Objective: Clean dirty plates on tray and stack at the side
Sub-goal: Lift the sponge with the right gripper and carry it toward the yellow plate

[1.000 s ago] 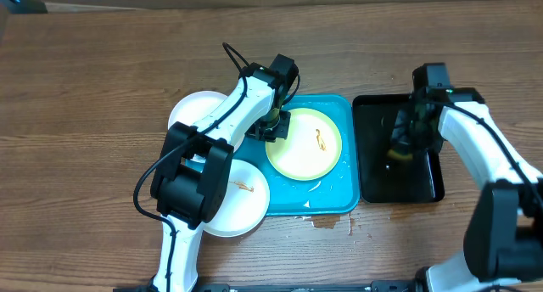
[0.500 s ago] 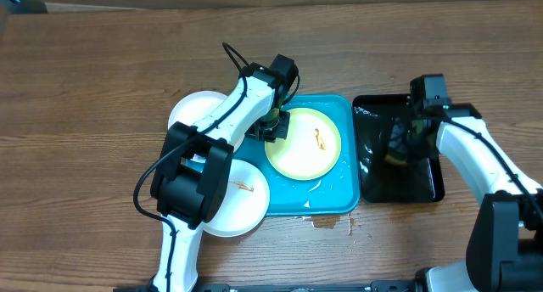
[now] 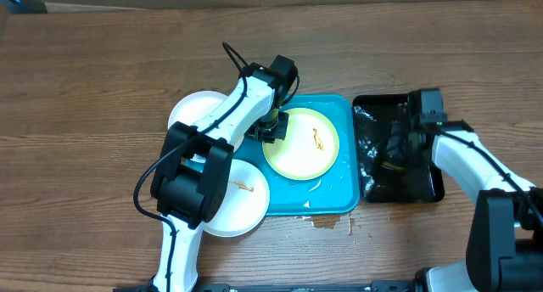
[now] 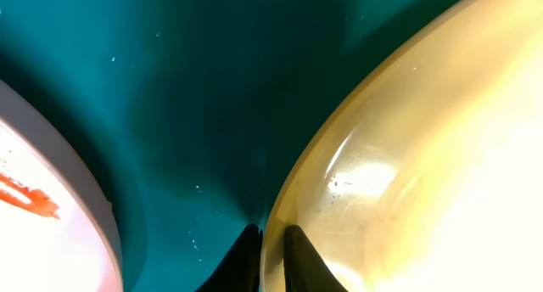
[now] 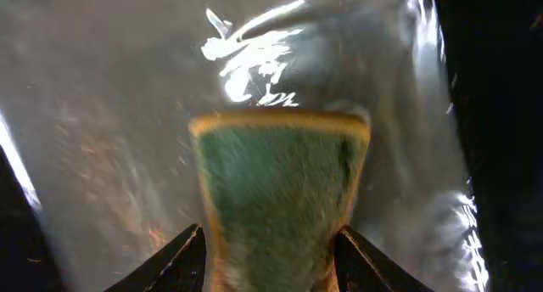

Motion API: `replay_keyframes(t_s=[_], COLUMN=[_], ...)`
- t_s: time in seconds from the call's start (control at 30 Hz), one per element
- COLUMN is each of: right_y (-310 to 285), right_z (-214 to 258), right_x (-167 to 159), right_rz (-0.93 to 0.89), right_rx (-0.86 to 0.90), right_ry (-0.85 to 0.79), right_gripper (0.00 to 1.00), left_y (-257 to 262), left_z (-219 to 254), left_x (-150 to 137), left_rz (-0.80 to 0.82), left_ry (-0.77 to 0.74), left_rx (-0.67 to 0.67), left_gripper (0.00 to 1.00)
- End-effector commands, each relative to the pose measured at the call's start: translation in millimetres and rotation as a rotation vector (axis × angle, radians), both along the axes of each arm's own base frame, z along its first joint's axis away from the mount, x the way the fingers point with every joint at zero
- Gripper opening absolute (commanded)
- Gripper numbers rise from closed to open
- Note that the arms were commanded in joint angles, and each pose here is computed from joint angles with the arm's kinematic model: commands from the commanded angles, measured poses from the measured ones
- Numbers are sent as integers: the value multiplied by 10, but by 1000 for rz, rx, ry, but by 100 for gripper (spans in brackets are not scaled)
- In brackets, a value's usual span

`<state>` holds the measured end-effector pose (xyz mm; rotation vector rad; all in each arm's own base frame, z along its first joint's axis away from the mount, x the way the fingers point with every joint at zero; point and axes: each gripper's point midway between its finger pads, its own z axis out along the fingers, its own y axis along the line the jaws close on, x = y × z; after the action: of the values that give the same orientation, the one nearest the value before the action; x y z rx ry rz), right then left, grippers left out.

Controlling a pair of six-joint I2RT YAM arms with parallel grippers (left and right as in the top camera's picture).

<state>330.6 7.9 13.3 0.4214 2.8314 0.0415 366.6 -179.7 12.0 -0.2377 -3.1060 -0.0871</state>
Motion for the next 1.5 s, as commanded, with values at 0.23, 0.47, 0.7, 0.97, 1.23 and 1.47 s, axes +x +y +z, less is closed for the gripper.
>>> replay_keyframes(t_s=[0.23,0.47,0.7,0.97,1.23,1.47], right_y=[-8,-3,44,108,104,148], right_z=[-87,204,577,623,627,739], right_x=[-53,71,132,94,63,25], right_rz=[0,3,22,108,101,106], right_rx=[-8,-9,-12,-157,-175,-147], right_ry=[-18,-12,14,25,37,62], right_gripper=[13,4,4,4,4,4], left_y=[43,41,3,-60,-65,-66], left_z=[-30,-30,-32,-33,-33,-35], left_x=[26,35,35,13,12,13], left_rz=[8,8,7,4,3,4], left_ry=[2,-1,-1,9,9,9], left_rx=[12,11,-5,-32,-35,-35], left_gripper=[14,14,25,4,4,4])
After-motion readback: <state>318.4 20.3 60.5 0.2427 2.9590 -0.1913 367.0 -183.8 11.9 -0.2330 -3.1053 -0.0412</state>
